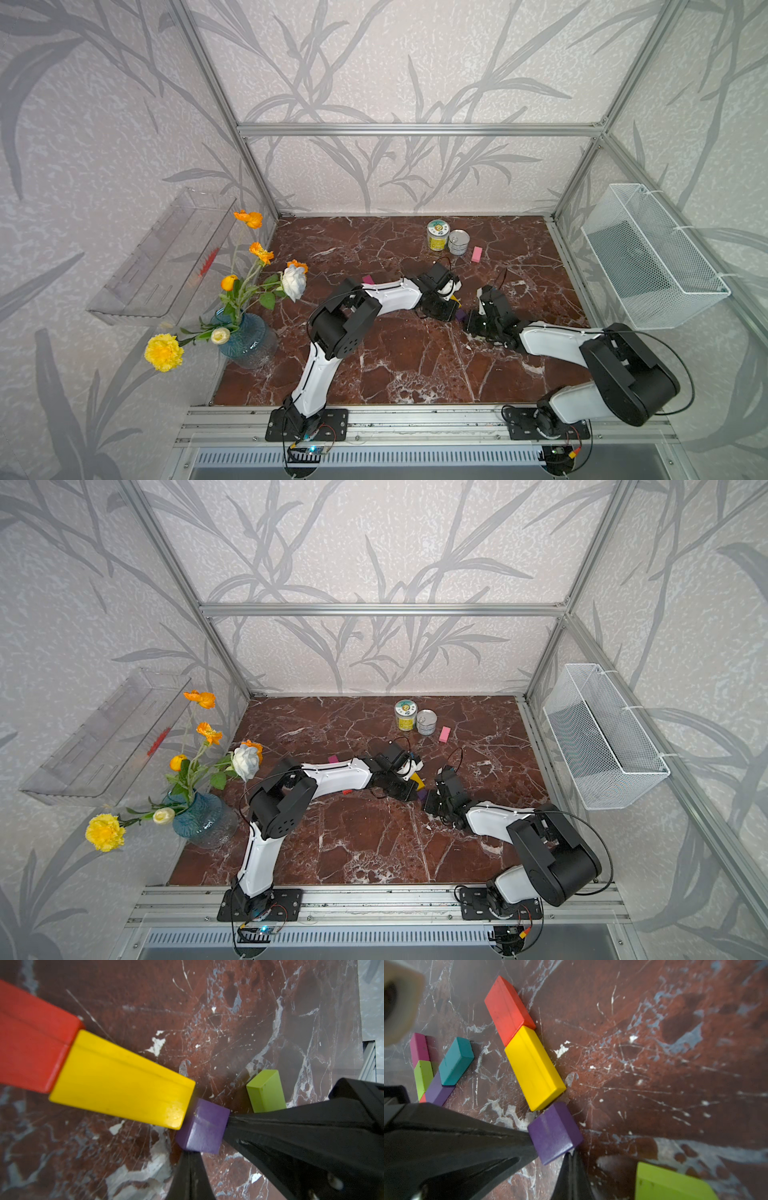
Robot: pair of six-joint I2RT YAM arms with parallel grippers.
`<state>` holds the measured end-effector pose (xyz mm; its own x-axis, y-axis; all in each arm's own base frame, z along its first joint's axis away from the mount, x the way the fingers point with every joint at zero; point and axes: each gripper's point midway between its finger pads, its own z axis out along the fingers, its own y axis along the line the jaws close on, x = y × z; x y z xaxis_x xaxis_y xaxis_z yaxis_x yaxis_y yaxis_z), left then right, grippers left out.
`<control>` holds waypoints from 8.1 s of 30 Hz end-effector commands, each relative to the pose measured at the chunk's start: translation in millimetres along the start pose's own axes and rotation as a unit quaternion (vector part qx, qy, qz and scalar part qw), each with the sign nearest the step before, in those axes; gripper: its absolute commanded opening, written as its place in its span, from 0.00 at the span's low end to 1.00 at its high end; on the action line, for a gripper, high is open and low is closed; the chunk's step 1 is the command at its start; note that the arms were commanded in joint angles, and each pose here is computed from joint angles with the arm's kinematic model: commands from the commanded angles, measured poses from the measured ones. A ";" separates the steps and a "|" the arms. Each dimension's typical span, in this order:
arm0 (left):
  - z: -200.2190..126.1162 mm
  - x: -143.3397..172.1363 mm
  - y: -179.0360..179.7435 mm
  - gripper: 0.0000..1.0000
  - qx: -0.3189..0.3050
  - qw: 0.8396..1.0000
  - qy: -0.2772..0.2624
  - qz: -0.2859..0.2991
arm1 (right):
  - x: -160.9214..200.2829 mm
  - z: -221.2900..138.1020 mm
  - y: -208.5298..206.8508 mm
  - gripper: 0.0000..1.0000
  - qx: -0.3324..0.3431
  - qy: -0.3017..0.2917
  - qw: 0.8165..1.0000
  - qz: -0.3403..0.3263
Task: Assemble the letter v with building blocks
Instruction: Assemble the building block at the center of the board, then pick up the building block from the center of the board, then assemble the building block at the center of the board.
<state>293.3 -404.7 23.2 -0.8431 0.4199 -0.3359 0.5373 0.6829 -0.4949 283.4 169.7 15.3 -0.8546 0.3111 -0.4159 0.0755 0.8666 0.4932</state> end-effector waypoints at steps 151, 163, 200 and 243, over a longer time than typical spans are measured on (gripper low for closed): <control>-30.6 -86.8 16.9 0.42 -0.022 0.996 -0.085 0.031 | -77.3 0.2 -12.6 0.51 0.079 -0.004 0.996 -0.045; 2.1 -96.5 14.5 0.20 -0.065 0.995 -0.035 0.068 | -83.8 -39.2 -39.1 0.20 0.053 -0.057 0.997 0.014; 49.4 -67.7 0.2 0.09 -0.090 0.989 0.037 0.115 | -40.5 2.2 -52.1 0.00 -0.005 0.035 0.996 0.076; 48.0 -50.7 1.1 0.06 -0.089 0.989 0.051 0.111 | -15.7 5.0 -45.8 0.00 -0.007 0.058 0.996 0.062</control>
<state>366.1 -467.5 24.6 -0.6915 0.5694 -0.4446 0.7078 0.6572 -0.2591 319.5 130.0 15.6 -0.8641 0.3782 -0.3320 0.1273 0.8025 0.5830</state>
